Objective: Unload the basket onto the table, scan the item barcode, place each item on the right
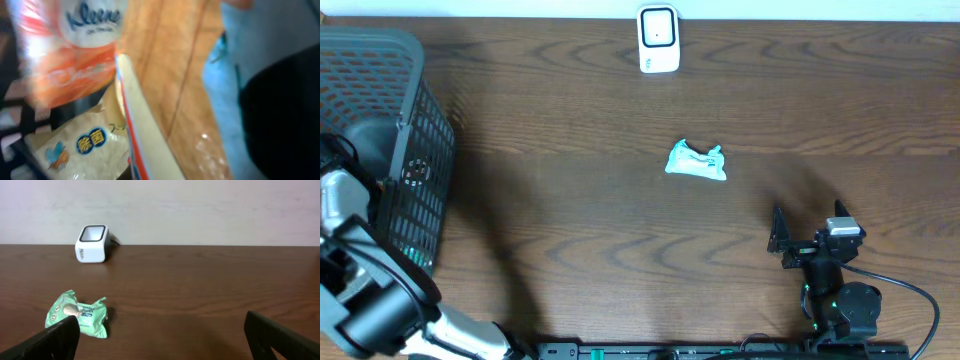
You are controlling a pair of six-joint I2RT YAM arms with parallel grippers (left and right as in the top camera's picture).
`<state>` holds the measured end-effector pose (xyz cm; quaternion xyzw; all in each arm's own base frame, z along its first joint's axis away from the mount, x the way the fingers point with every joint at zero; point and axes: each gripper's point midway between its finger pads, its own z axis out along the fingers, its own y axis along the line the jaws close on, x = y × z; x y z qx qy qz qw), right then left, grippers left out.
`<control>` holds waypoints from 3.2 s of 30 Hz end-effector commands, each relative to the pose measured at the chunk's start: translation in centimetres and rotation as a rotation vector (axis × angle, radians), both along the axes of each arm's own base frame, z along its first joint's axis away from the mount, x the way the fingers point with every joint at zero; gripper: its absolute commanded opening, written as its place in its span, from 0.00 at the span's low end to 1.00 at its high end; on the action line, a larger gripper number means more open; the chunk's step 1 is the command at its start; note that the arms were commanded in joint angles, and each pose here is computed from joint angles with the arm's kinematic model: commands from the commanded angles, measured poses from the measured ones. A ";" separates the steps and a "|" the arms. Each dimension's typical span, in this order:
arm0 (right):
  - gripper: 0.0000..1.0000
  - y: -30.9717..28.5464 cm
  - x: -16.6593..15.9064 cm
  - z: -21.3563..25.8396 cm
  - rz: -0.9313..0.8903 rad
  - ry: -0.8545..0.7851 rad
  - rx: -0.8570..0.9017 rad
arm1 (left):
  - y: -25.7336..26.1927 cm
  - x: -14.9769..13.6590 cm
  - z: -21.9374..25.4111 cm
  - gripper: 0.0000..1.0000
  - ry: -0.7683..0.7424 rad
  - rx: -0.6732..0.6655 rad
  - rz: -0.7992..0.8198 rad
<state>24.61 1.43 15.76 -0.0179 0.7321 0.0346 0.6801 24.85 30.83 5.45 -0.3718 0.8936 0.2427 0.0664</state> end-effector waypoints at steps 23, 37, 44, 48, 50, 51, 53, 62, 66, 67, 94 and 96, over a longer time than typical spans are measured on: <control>0.99 0.1 0.0 0.0 0.004 0.001 0.014 | -16.9 7.6 36.0 0.07 -1.388 -0.034 -0.327; 0.99 0.1 0.0 0.0 0.004 0.001 0.014 | -34.7 13.4 31.2 0.07 -1.241 -0.480 -0.672; 0.99 0.1 0.0 0.0 0.005 0.001 0.014 | -39.4 15.3 23.4 0.07 -1.025 -0.752 -0.416; 0.99 0.1 0.0 0.0 0.005 0.001 0.014 | -41.1 16.0 17.7 0.07 -0.867 -0.756 -0.298; 0.99 0.1 0.0 0.0 0.004 0.001 0.014 | -41.8 16.1 15.2 0.07 -0.801 -0.737 -0.264; 0.99 0.1 0.0 0.0 0.005 0.001 0.014 | -42.3 16.2 13.9 0.07 -0.769 -0.725 -0.261; 0.99 0.1 0.0 0.0 0.004 0.001 0.014 | -43.3 16.3 11.8 0.07 -0.719 -0.721 -0.231; 0.99 0.1 0.0 0.0 0.004 0.001 0.014 | -48.3 16.0 5.4 0.07 -0.590 -0.748 -0.164; 0.99 0.1 0.0 0.0 0.004 0.001 0.014 | -50.1 16.1 4.4 0.08 -0.582 -0.760 -0.199; 0.99 0.1 0.0 0.0 0.005 0.001 0.014 | -50.4 16.1 4.4 0.08 -0.584 -0.764 -0.206; 0.99 0.1 0.0 0.0 0.005 0.001 0.014 | -39.4 17.3 26.3 0.57 -1.152 -0.561 -0.575; 0.99 0.1 0.0 0.0 0.005 0.001 0.014 | -34.7 16.4 29.1 0.56 -1.232 -0.440 -0.512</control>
